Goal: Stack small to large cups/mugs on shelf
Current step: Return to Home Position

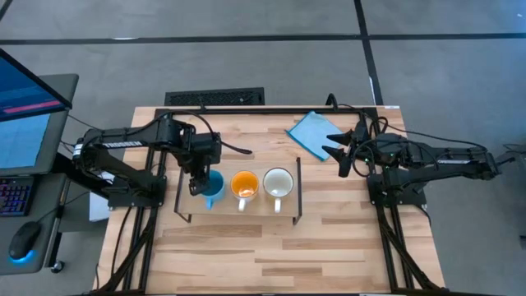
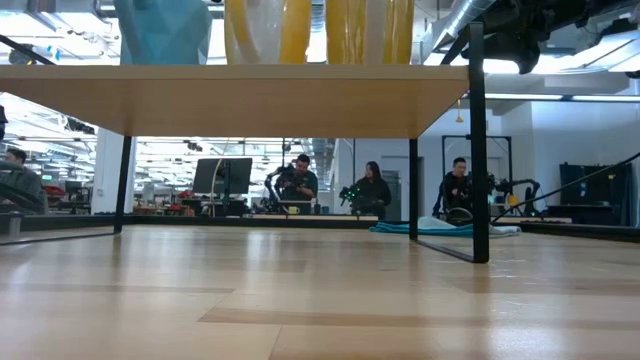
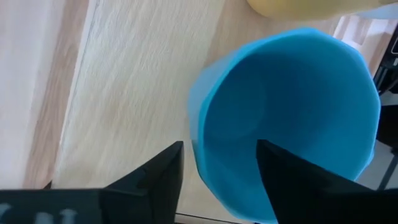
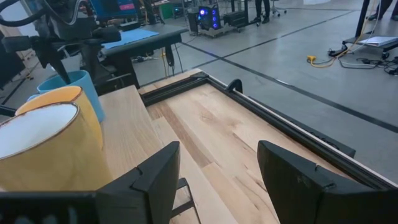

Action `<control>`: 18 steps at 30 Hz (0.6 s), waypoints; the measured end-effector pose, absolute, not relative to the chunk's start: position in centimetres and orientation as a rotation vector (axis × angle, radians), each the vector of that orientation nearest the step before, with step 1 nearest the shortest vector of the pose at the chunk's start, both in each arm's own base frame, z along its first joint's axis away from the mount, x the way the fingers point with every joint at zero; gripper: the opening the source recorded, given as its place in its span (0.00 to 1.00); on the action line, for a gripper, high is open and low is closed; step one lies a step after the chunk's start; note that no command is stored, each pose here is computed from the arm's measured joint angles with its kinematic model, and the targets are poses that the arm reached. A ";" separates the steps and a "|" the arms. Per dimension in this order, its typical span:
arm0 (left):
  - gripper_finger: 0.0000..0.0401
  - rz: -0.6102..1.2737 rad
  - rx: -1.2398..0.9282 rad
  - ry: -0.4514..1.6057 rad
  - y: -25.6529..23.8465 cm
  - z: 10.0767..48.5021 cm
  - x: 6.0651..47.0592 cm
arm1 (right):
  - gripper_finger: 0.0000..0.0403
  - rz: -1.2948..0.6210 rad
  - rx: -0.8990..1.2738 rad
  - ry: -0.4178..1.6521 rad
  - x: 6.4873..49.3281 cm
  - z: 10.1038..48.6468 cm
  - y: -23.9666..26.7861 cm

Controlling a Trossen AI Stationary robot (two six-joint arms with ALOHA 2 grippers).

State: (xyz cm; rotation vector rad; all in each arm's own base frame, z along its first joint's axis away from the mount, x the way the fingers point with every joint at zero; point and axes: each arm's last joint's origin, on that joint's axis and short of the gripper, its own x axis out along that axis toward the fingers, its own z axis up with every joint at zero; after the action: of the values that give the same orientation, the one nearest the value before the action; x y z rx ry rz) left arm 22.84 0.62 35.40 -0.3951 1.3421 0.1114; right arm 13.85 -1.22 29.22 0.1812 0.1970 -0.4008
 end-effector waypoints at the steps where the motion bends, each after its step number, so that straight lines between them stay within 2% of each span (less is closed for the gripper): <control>1: 0.49 0.113 -0.394 1.341 0.7 35.4 22.8 | 0.59 -0.401 0.181 0.197 13.9 29.2 -1.2; 6: 0.51 0.108 -0.383 1.309 1.0 36.2 22.8 | 0.59 -0.401 0.181 0.197 13.9 29.2 -1.2; 12: 0.51 0.087 -0.365 1.213 1.1 38.9 22.6 | 0.59 -0.401 0.181 0.197 13.9 29.2 -1.2; 15: 0.51 0.086 -0.334 1.131 1.4 40.9 22.3 | 0.59 -0.401 0.181 0.197 13.9 29.2 -1.2; 18: 0.51 0.159 -0.267 0.995 1.7 43.3 21.8 | 0.59 -0.401 0.181 0.197 13.9 29.2 -1.2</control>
State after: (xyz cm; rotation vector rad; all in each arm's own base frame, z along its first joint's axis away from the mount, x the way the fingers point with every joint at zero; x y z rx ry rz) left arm 21.82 1.71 43.28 -0.2666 0.9949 0.1593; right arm 13.85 -1.22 29.22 0.1812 0.1971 -0.4007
